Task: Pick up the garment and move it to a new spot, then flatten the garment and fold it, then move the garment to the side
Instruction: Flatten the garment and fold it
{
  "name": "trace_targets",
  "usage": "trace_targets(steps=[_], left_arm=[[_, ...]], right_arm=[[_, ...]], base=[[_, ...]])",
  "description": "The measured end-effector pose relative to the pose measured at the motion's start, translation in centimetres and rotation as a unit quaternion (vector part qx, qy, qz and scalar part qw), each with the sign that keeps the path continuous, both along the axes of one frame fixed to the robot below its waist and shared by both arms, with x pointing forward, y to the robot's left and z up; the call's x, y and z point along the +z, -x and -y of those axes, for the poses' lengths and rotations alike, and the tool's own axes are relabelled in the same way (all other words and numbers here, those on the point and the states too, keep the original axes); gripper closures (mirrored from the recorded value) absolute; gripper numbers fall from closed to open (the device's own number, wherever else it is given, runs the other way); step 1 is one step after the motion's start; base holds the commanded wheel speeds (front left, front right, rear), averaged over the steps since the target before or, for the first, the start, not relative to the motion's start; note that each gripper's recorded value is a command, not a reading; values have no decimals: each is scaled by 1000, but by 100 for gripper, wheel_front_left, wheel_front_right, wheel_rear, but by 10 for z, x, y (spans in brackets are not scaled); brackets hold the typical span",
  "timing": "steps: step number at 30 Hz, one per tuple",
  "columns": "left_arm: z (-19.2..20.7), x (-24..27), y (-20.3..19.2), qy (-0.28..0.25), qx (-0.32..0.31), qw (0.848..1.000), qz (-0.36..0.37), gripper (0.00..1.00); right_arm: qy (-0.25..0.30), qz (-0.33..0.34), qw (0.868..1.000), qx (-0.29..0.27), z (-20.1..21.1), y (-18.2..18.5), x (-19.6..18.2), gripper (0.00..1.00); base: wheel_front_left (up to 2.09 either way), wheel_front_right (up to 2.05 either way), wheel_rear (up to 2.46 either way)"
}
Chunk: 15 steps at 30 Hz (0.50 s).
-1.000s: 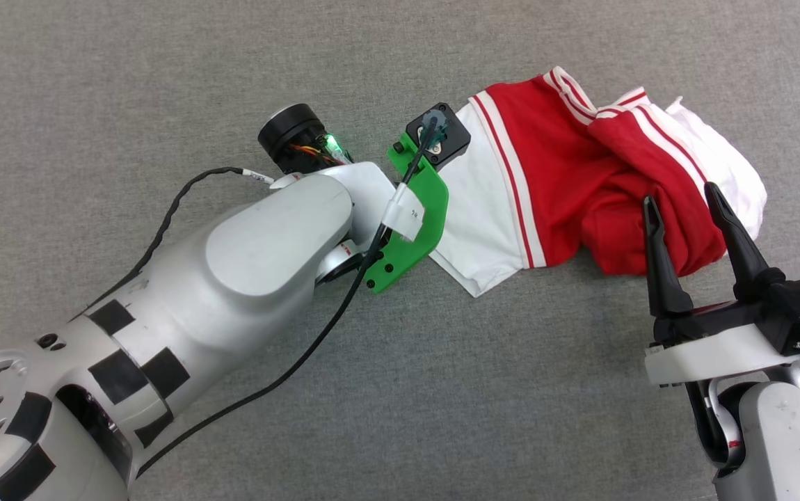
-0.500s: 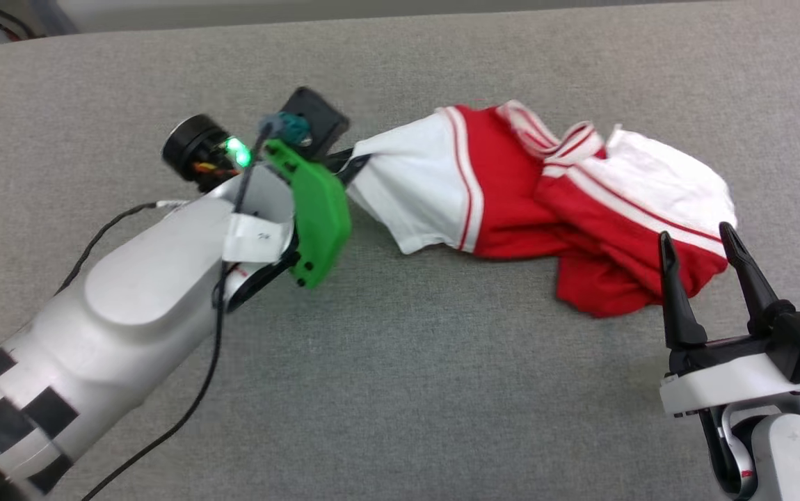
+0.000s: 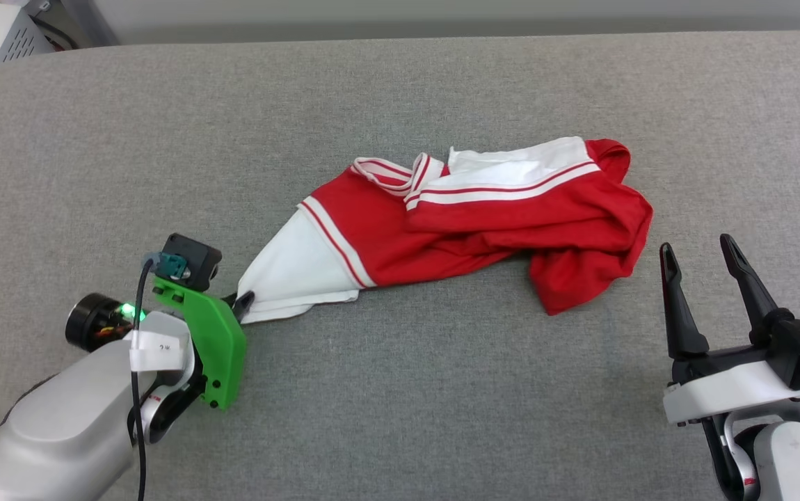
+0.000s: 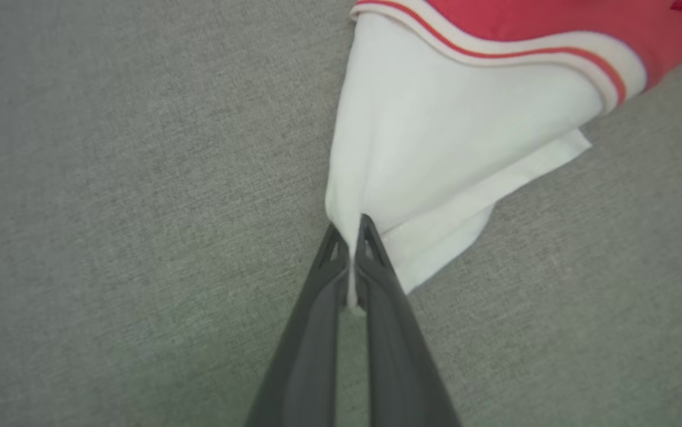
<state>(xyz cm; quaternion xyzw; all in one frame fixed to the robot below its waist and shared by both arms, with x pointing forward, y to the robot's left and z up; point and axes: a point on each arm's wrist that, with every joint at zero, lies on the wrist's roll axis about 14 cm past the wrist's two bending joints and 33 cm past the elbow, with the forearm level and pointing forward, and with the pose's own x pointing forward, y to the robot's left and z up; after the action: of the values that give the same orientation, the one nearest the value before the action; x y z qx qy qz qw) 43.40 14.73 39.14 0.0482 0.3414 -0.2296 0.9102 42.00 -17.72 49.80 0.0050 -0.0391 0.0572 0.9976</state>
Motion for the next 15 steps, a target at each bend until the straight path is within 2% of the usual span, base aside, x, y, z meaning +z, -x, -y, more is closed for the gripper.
trace_targets(steps=[4, 5, 6, 8, 12, 15], left_arm=[[-11, -17, 8, -1, 27, 999, -20, 100], [-11, -18, 7, -1, 30, 999, -18, 80], [-12, -18, 6, 1, 35, 999, -13, 23], [-11, -17, 3, 8, 42, 999, -2, 0], [-12, -2, -7, 18, 54, 997, 56, 0], [-15, 22, -18, 29, 75, 989, 127, 0]], right_arm=[[2, -5, 1000, 1, 0, 0, -3, 0], [3, -5, 1000, 2, 0, 0, -4, 0], [3, -5, 1000, 3, 0, 0, -3, 0], [6, -2, 1000, 5, 0, -1, -2, 0], [14, 10, 1000, 10, 1, -2, 7, 0], [21, 36, 999, 14, 4, -10, 25, 0]], base=[[0, 0, 0], [0, 0, 0], [0, 0, 0], [0, 0, 0], [0, 0, 0], [0, 0, 0]])
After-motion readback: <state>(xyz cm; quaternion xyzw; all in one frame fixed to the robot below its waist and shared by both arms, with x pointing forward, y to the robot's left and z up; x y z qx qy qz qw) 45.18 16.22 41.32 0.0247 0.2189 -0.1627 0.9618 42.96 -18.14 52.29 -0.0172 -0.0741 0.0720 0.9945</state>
